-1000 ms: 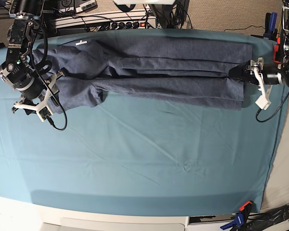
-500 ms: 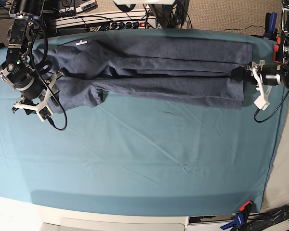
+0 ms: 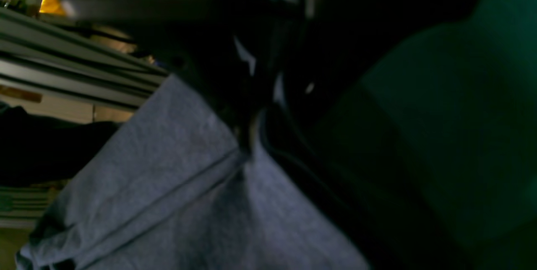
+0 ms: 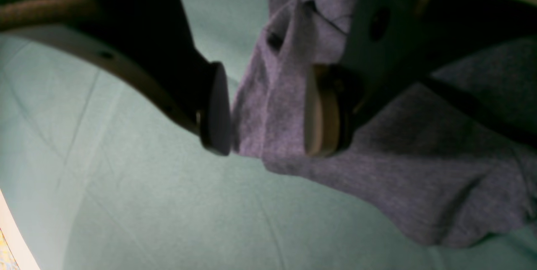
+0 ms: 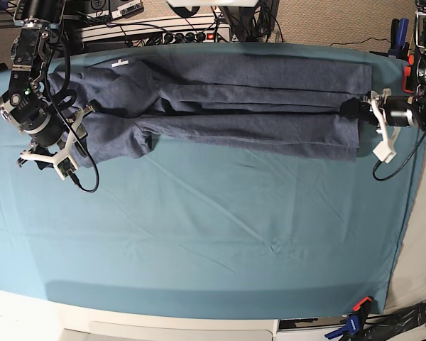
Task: Fold the T-shirt properly
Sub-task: 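Hold the strip end with the right gripper while the left gripper grips its end, then carry the strip end with the left gripper toward the right gripper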
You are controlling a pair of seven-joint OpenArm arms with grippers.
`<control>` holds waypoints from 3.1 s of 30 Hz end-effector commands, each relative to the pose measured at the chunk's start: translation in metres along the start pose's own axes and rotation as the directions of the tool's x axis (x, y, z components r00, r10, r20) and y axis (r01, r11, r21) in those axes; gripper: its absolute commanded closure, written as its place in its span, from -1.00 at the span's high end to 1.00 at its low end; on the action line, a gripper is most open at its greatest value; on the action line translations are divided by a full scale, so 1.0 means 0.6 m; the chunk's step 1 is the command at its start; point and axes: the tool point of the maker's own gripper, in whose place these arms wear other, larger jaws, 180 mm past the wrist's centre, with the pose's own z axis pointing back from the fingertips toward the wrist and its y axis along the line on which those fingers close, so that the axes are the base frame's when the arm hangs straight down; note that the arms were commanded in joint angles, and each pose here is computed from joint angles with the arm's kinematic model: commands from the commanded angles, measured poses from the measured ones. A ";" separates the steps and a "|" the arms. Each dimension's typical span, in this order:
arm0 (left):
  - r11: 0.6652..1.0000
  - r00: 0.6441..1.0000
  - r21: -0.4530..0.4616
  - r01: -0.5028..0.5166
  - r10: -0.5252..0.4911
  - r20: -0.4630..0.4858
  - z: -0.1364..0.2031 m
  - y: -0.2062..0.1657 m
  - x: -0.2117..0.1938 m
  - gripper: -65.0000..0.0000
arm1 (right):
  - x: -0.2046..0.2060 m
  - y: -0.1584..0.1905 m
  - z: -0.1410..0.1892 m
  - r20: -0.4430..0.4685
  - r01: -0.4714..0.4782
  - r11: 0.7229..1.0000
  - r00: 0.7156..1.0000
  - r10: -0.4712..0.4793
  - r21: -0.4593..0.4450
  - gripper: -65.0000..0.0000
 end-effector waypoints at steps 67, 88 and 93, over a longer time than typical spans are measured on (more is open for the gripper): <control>0.828 0.878 -0.298 0.476 -0.426 0.218 -0.201 -0.380 0.067 -1.00 | 0.015 -0.025 0.010 0.026 0.001 0.999 1.000 0.000 -0.046 -0.09; 0.809 0.863 -0.309 0.499 -0.432 0.262 -0.228 -0.424 0.073 -1.00 | 0.015 -0.025 0.010 0.027 0.002 0.999 1.000 -0.001 -0.046 -0.09; 0.784 0.856 -0.346 0.516 -0.448 0.259 -0.241 -0.455 0.061 -1.00 | 0.015 -0.025 0.010 0.026 0.002 0.999 1.000 -0.001 -0.046 -0.09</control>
